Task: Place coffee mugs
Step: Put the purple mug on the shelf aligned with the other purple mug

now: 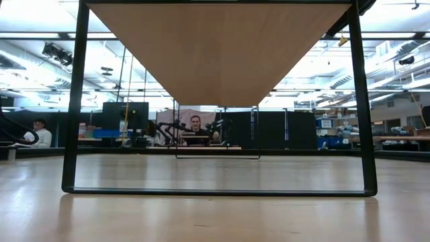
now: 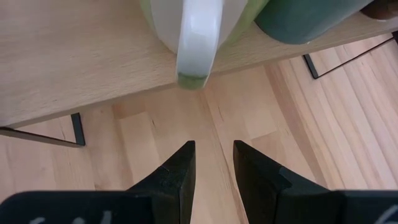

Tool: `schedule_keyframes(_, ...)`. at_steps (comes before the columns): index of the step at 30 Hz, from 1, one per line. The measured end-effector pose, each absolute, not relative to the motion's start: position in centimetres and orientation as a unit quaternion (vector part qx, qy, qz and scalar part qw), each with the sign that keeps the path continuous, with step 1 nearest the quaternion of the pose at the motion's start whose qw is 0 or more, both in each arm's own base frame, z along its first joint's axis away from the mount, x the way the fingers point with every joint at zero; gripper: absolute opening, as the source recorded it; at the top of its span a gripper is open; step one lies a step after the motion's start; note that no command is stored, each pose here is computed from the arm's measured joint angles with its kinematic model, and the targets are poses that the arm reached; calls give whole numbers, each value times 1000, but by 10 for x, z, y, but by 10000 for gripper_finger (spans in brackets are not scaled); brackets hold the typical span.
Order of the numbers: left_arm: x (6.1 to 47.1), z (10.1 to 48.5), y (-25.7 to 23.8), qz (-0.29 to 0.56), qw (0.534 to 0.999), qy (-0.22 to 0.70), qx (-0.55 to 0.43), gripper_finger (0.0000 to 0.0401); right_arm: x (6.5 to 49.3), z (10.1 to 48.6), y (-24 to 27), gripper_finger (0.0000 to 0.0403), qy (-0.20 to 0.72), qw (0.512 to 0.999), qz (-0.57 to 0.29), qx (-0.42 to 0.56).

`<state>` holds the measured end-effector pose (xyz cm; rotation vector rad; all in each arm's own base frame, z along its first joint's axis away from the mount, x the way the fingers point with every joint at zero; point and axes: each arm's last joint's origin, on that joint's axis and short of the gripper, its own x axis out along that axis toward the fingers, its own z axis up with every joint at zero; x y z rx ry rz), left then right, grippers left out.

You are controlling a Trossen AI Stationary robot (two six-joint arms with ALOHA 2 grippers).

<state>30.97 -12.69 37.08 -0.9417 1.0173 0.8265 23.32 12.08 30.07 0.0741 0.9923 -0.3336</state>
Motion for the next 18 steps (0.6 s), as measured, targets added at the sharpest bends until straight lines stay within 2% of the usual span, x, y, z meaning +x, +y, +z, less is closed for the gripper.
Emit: schedule_keyframes(18,320,363,-134,347,680,470,-442,42,233,301,121,114,475,866,-152,25)
